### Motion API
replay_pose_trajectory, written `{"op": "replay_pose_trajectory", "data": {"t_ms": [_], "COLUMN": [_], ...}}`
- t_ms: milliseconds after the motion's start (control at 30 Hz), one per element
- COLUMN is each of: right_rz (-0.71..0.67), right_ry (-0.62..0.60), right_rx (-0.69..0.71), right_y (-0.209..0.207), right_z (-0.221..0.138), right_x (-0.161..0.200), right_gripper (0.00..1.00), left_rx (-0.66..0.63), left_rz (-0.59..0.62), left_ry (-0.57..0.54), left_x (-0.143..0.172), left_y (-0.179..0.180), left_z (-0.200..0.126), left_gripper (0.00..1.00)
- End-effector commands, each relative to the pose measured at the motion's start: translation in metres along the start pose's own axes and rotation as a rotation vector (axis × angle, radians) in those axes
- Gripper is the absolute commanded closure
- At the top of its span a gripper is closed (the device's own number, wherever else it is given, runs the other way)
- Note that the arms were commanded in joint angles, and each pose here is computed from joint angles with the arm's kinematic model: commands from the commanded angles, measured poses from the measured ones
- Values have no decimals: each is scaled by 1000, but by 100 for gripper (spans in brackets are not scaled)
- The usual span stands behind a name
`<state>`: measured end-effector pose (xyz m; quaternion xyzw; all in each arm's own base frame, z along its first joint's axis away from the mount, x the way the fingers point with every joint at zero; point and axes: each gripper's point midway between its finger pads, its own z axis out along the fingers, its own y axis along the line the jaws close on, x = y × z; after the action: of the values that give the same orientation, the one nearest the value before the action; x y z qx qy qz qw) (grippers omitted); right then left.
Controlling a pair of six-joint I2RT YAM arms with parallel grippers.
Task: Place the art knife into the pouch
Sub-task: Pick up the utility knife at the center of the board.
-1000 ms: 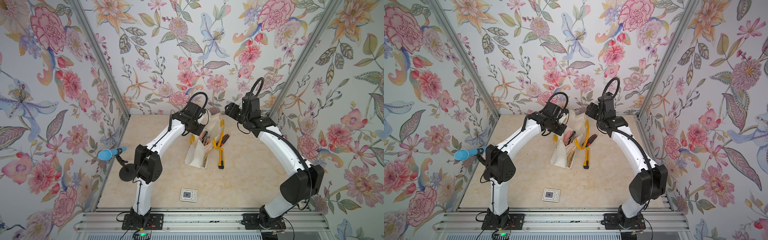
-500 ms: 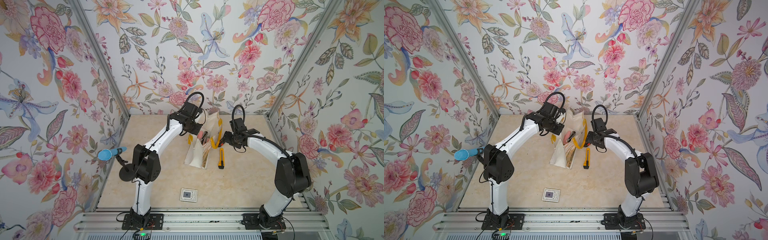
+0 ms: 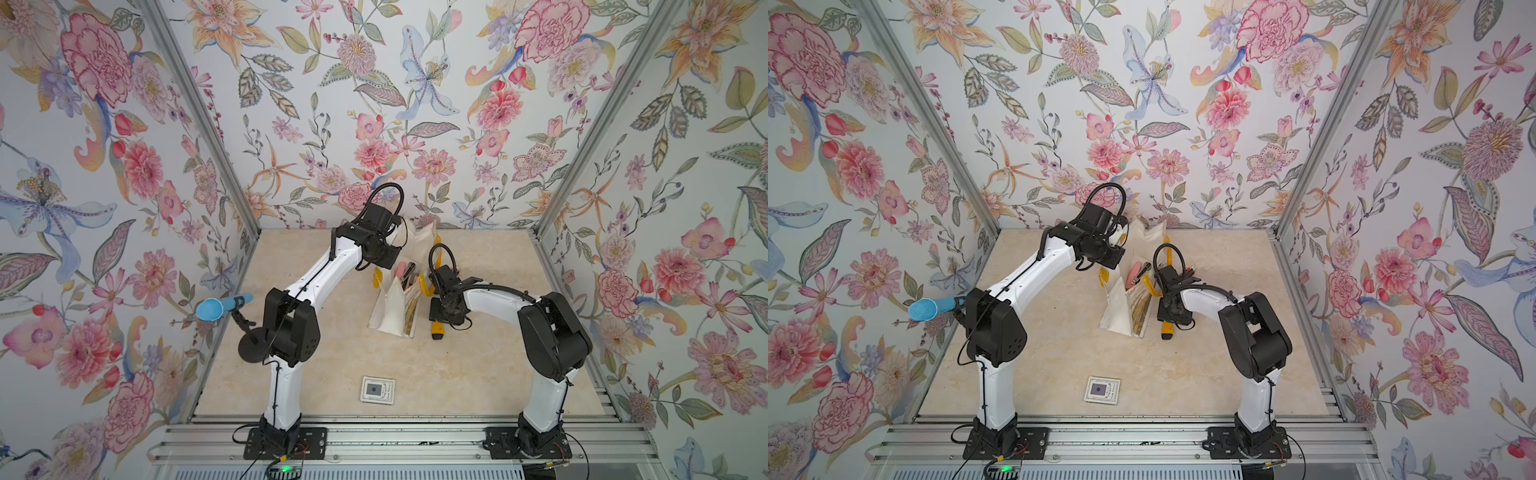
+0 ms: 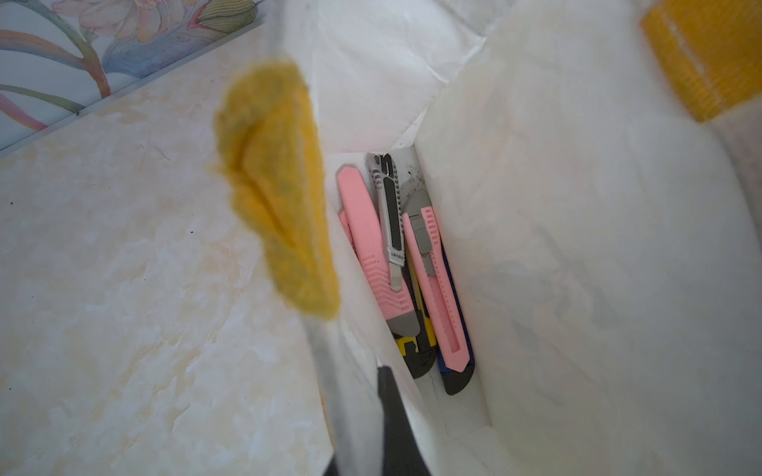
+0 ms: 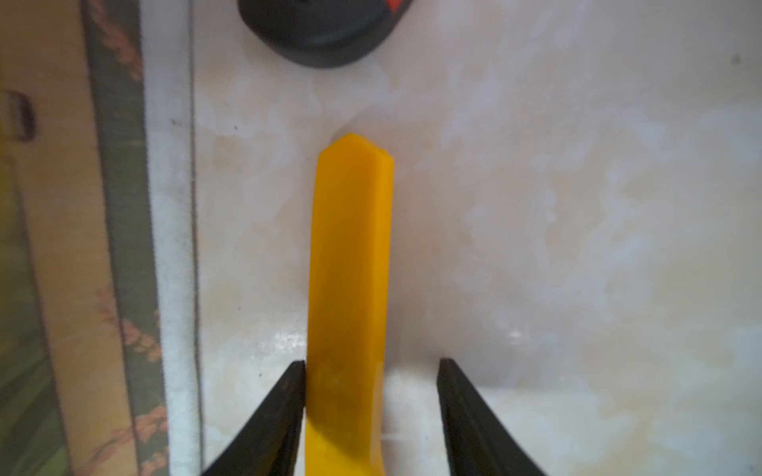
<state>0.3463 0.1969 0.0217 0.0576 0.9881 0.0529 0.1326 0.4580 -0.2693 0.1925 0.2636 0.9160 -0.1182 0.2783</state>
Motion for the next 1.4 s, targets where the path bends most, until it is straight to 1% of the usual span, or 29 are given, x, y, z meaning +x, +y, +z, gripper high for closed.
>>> {"op": "replay_pose_trajectory", "data": {"t_ms": [0, 133, 300, 433, 567, 667, 767, 900, 1000, 1133, 1367], "right_rz": [14, 12, -7, -38, -44, -45, -36, 1, 43, 96, 82], "right_ry": [41, 49, 70, 88, 100, 81, 45, -38, -123, -272, -506], "right_rx": [55, 62, 88, 131, 151, 154, 152, 128, 76, 6, -73], "right_y": [-11, -12, -15, -18, -20, -20, -21, -23, -22, -25, -15], "right_z": [10, 13, 19, 23, 25, 22, 12, -14, -46, -104, -202], "right_x": [15, 17, 22, 27, 29, 25, 15, -9, -36, -77, -127], "right_gripper": [46, 46, 59, 66, 78, 82, 83, 84, 83, 83, 82], "left_rx": [12, 17, 13, 12, 14, 16, 15, 15, 11, 5, 7], "left_rz": [28, 30, 30, 28, 25, 22, 21, 21, 19, 23, 75], "left_ry": [-39, -37, -37, -34, -33, -34, -38, -35, -36, -45, -79], "left_x": [-12, -12, -12, -12, -13, -14, -15, -16, -17, -22, -36], "left_y": [0, 0, 1, 2, 2, 2, 2, 1, 2, 1, -20], "left_z": [-21, -20, -19, -18, -17, -16, -16, -14, -13, -16, -29], "left_gripper": [100, 100, 100, 100, 100, 100, 100, 100, 100, 100, 100]}}
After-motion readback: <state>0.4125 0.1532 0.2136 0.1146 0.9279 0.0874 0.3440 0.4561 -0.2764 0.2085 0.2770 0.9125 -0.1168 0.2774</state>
